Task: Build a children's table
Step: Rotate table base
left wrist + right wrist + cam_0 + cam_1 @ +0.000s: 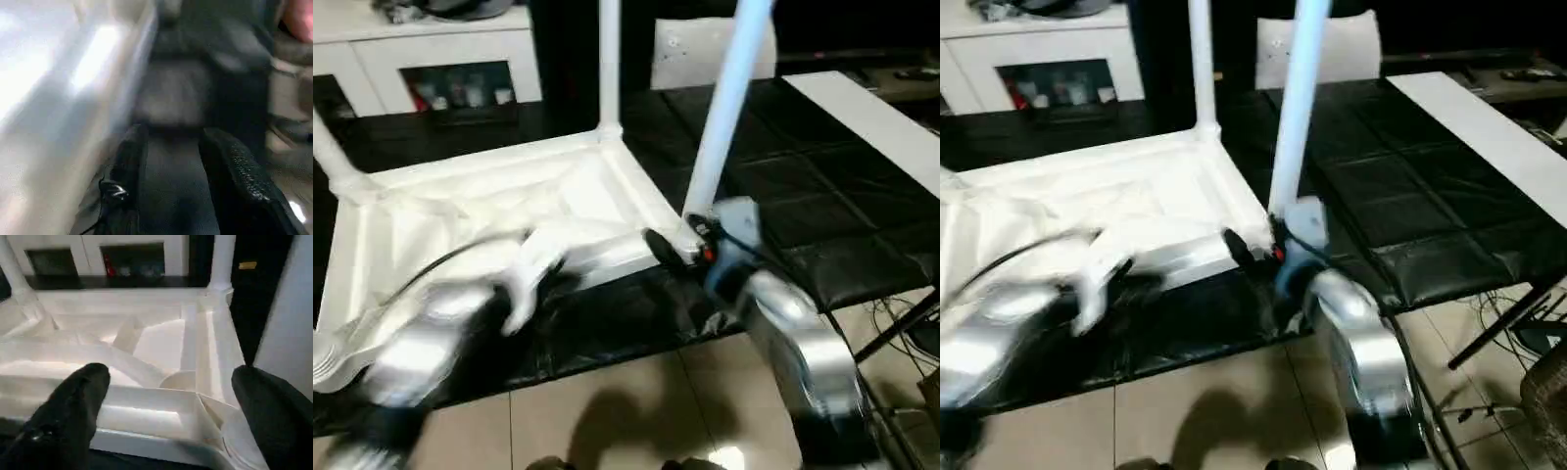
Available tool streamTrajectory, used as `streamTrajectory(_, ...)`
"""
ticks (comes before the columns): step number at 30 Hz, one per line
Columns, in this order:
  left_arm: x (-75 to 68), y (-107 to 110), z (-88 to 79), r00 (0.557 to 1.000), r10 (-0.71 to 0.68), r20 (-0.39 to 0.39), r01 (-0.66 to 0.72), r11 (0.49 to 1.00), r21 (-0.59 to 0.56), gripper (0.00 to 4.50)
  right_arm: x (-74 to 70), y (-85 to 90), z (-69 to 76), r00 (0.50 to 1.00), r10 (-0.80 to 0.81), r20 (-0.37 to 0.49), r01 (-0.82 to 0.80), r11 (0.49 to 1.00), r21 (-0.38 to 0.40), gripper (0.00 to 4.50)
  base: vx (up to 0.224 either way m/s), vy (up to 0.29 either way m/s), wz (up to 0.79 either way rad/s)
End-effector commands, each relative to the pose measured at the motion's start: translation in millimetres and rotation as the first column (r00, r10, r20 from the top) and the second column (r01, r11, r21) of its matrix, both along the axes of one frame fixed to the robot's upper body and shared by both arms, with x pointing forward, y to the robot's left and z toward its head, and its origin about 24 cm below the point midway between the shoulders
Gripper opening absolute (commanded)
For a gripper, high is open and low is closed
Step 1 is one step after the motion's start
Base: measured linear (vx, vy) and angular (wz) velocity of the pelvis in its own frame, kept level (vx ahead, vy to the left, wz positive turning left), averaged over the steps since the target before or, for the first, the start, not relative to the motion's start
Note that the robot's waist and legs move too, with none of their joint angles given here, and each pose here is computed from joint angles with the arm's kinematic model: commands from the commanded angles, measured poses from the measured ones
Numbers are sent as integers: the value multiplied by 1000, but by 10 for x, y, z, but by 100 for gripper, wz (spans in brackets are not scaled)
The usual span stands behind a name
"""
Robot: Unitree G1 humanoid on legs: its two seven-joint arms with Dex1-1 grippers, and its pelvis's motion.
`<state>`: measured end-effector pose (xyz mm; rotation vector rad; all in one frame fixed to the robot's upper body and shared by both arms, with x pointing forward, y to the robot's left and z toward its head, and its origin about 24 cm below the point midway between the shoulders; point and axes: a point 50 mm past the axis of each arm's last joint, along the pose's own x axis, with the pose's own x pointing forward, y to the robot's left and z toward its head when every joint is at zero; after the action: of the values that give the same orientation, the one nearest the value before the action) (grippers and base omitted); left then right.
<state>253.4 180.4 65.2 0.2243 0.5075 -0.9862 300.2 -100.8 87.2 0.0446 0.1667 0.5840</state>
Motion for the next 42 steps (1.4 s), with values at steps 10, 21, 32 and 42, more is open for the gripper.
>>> streamTrajectory(10,-77,97,-70,967,253,-8,-247,949,198,185,497,-98,-118,981,-175,-87,169,983,-78,444,0,0,0)
streamTrajectory(21,304,-125,-18,905,340,257,-377,919,113,185,788,-1229,145,797,-603,25,603,794,-82,444,0,0,0)
streamTrajectory(32,-84,-37,32,720,629,293,-615,774,-150,213,438,-755,-66,989,-149,12,150,988,-49,448,0,0,0)
streamTrajectory(42,-514,297,52,400,844,356,-833,497,-242,213,-38,-300,-203,981,189,-41,-187,981,55,448,0,0,0)
